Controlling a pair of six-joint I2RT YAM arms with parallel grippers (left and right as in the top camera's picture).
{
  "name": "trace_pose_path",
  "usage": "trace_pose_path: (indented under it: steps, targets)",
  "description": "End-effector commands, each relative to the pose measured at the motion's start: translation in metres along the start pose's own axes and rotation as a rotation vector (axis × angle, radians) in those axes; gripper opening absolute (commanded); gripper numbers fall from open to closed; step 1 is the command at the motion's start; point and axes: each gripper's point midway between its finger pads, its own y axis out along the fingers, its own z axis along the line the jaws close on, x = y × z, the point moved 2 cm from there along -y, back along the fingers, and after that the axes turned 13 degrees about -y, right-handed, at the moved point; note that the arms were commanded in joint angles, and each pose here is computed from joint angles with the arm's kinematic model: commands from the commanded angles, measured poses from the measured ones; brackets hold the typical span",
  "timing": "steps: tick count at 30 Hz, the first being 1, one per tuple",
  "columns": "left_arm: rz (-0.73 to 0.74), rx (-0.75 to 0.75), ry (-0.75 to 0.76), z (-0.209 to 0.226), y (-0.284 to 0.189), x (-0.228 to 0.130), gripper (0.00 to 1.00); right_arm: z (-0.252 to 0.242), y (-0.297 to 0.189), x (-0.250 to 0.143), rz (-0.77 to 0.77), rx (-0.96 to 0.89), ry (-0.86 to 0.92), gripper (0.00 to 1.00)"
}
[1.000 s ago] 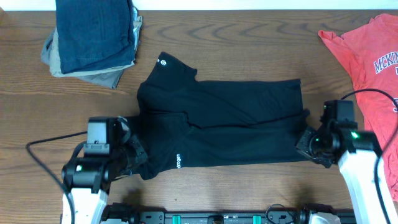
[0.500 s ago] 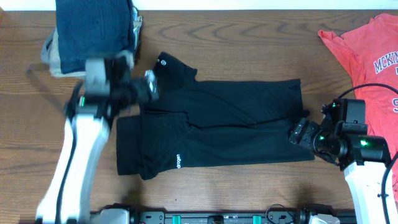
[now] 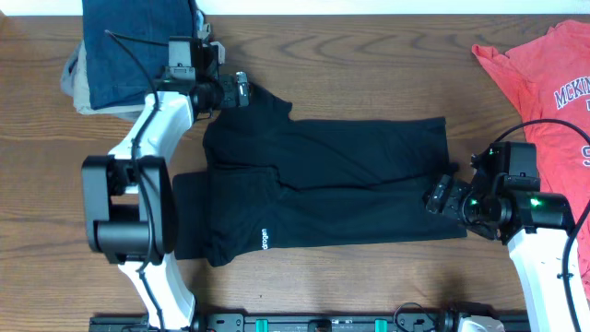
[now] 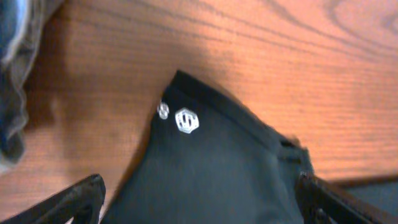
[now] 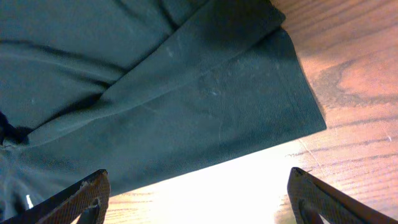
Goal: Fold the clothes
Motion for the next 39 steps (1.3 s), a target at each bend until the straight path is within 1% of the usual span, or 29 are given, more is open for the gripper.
trace_pose_path:
  steps: [1,4,7,10,18,24,29,33,34,35,36,37,39]
  targets:
    - [-0.040,-0.012,0.039,-0.002,0.008,0.012,0.98,0.006,-0.003,0.006,-0.020,0.012,-0.050,0.90]
    - [-0.048,0.001,0.040,0.004,0.020,0.012,0.98,0.006,-0.003,0.007,-0.027,0.013,-0.051,0.91]
    - [-0.054,0.089,0.035,0.021,0.030,0.009,0.97,0.006,-0.003,0.009,-0.034,0.014,-0.052,0.90]
    - [-0.050,0.163,0.060,0.032,0.037,0.004,0.93,0.007,-0.003,0.010,-0.039,0.015,-0.053,0.91]
    - [-0.009,0.171,0.129,0.026,0.044,-0.009,0.92,0.007,-0.003,0.012,-0.047,0.017,-0.055,0.91]
    - [0.007,0.176,0.134,0.026,0.050,-0.015,0.92,0.007,-0.003,0.011,-0.044,0.017,-0.054,0.91]
    - [0.036,0.187,0.141,0.032,0.056,-0.023,0.87,0.007,-0.003,0.010,-0.041,0.016,-0.054,0.91]
    - [0.041,0.188,0.153,0.033,0.056,-0.025,0.74,0.007,-0.003,0.011,-0.042,0.016,-0.054,0.91]
    - [0.041,0.188,0.153,0.033,0.056,-0.025,0.68,0.007,-0.003,0.011,-0.042,0.016,-0.054,0.91]
    - [0.042,0.188,0.153,0.033,0.056,-0.025,0.60,0.007,-0.003,0.011,-0.042,0.016,-0.054,0.91]
    - [0.047,0.190,0.152,0.034,0.056,-0.026,0.49,0.007,-0.003,0.011,-0.044,0.016,-0.054,0.91]
    - [0.052,0.192,0.151,0.034,0.056,-0.027,0.42,0.007,-0.003,0.011,-0.045,0.016,-0.055,0.91]
    - [0.066,0.197,0.147,0.036,0.055,-0.030,0.23,0.007,-0.003,0.013,-0.051,0.017,-0.056,0.90]
